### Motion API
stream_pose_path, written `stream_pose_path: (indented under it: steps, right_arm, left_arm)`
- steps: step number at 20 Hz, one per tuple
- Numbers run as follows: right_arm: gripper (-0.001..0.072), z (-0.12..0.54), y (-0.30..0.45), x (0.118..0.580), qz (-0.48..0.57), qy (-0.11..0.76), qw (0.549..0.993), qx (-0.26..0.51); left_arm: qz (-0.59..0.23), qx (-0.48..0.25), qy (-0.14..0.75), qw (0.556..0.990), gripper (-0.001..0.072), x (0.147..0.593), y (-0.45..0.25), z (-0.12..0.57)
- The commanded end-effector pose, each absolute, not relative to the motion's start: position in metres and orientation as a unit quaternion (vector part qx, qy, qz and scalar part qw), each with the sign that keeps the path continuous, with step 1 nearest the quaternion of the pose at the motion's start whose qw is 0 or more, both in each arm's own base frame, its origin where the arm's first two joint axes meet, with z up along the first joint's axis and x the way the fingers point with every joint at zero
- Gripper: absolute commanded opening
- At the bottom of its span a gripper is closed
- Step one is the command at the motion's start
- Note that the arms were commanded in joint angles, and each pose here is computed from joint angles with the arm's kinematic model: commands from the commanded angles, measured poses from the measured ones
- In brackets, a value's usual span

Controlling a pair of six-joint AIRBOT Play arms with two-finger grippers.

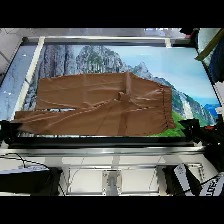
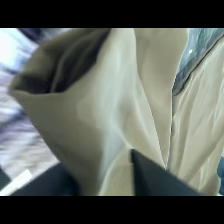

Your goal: Fold the clothes and pants, and hang the long-sleeved shirts on hangers.

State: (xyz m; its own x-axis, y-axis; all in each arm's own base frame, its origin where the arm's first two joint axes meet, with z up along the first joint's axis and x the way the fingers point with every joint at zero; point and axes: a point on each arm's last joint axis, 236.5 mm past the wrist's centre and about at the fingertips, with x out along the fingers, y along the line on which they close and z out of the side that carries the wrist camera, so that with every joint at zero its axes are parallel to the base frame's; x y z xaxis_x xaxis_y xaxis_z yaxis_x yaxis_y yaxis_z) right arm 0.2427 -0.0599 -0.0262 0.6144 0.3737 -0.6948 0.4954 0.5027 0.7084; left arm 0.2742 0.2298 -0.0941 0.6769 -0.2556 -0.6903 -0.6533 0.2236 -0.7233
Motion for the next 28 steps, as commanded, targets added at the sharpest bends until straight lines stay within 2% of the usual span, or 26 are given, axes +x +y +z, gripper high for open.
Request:
stream_pose_path:
  steps: [1,2,5,11,15,21,24,25,27,28]
  right_arm:
    - [0.0558,-0.035,-0.069,0.237,-0.072,0.445,0.741,0.497]
    - [0.0559,-0.035,-0.069,0.238,-0.073,0.445,0.741,0.498]
    - [0.0558,-0.039,-0.069,0.237,-0.082,0.444,0.732,0.51]
    - [0.0557,-0.089,-0.048,0.222,-0.11,0.448,0.689,0.559]
    - [0.0557,-0.089,-0.056,0.238,-0.114,0.406,0.7,0.577]
    - [0.054,-0.112,-0.036,0.263,-0.114,0.43,0.706,0.551]
    - [0.0536,-0.116,-0.043,0.272,-0.135,0.415,0.714,0.547]
    - [0.0452,-0.115,-0.049,0.276,-0.146,0.401,0.717,0.552]
    - [0.0375,-0.115,-0.055,0.278,-0.157,0.392,0.719,0.552]
    - [0.0182,-0.114,-0.056,0.279,-0.156,0.391,0.72,0.552]
  left_arm:
    - [0.14,-0.6,0.382,0.689,0.0155,0.28,0.224,-0.095]
    - [0.14,-0.601,0.381,0.689,0.0003,0.28,0.224,-0.095]
    - [0.139,-0.6,0.381,0.689,0.001,0.28,0.224,-0.095]
    - [0.13,-0.607,0.38,0.686,0.001,0.282,0.22,-0.091]
    - [0.129,-0.606,0.38,0.686,0.001,0.282,0.22,-0.091]
    - [0.128,-0.607,0.381,0.686,0.001,0.282,0.219,-0.091]
    - [0.128,-0.606,0.381,0.686,0.001,0.282,0.22,-0.091]
    - [0.128,-0.606,0.381,0.686,0.001,0.282,0.22,-0.091]
    - [0.128,-0.606,0.381,0.686,0.001,0.282,0.219,-0.091]
    - [0.128,-0.606,0.381,0.686,0.001,0.282,0.219,-0.091]
